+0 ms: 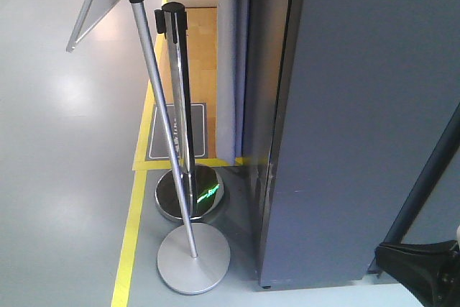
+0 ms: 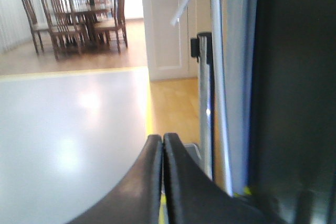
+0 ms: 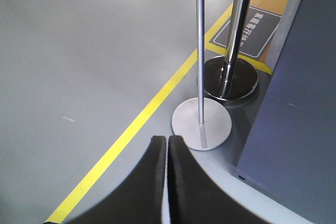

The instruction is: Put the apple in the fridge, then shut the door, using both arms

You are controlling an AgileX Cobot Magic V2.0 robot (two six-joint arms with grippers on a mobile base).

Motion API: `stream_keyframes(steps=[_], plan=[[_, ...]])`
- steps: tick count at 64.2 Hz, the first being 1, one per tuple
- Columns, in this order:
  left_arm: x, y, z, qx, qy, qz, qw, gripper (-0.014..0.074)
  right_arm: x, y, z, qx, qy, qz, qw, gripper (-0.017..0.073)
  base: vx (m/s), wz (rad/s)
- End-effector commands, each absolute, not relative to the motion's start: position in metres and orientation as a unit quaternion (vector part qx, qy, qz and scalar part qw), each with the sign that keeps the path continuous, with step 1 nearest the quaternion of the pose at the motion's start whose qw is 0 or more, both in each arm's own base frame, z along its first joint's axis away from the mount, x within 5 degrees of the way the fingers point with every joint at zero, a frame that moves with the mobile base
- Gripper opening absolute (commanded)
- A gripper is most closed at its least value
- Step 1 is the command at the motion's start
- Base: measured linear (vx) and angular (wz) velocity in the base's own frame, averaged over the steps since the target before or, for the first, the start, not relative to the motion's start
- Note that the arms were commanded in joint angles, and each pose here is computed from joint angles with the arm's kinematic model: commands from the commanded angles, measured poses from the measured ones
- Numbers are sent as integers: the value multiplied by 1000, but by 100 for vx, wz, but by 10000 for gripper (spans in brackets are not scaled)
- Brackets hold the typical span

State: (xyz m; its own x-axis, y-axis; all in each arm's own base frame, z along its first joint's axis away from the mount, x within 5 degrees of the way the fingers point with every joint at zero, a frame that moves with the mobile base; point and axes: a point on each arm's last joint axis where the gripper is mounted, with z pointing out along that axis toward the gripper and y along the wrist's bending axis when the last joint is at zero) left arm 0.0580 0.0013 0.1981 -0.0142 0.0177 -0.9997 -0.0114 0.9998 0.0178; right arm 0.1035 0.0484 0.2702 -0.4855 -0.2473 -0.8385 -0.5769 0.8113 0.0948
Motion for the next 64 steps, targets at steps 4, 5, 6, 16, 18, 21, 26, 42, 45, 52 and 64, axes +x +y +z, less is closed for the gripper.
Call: stream_keyframes(steps=[4, 5, 6, 16, 18, 21, 26, 42, 45, 52, 64], plan=[[56, 0, 196, 31, 688, 29, 725, -6, 107, 48, 281, -235, 830, 187, 470, -5, 0, 0], [56, 0, 196, 32, 688, 30, 725, -6, 107, 48, 281, -235, 830, 187, 470, -5, 0, 0], [56, 0, 196, 33, 688, 32, 724, -6, 107, 48, 281, -235, 830, 187, 470, -5, 0, 0], [56, 3, 196, 11, 687, 47, 725, -6, 107, 48, 281, -235, 830, 187, 470, -5, 0, 0], [56, 4, 196, 5, 687, 50, 725, -6, 107, 48, 281, -235, 830, 187, 470, -5, 0, 0], [56, 4, 197, -7, 685, 50, 727, -6, 107, 48, 281, -235, 830, 187, 470, -5, 0, 0], [56, 5, 196, -16, 687, 52, 725, -6, 106, 48, 281, -235, 830, 187, 469, -5, 0, 0], [56, 5, 196, -23, 687, 46, 725, -6, 106, 49, 280, -238, 831, 190, 466, -5, 0, 0], [56, 5, 196, -23, 687, 46, 725, -6, 106, 49, 280, -238, 831, 190, 466, -5, 0, 0], [56, 5, 196, -23, 687, 46, 725, -6, 106, 49, 280, -238, 831, 190, 466, -5, 0, 0], [56, 5, 196, -23, 688, 46, 724, -6, 106, 49, 280, -238, 831, 190, 466, -5, 0, 0]])
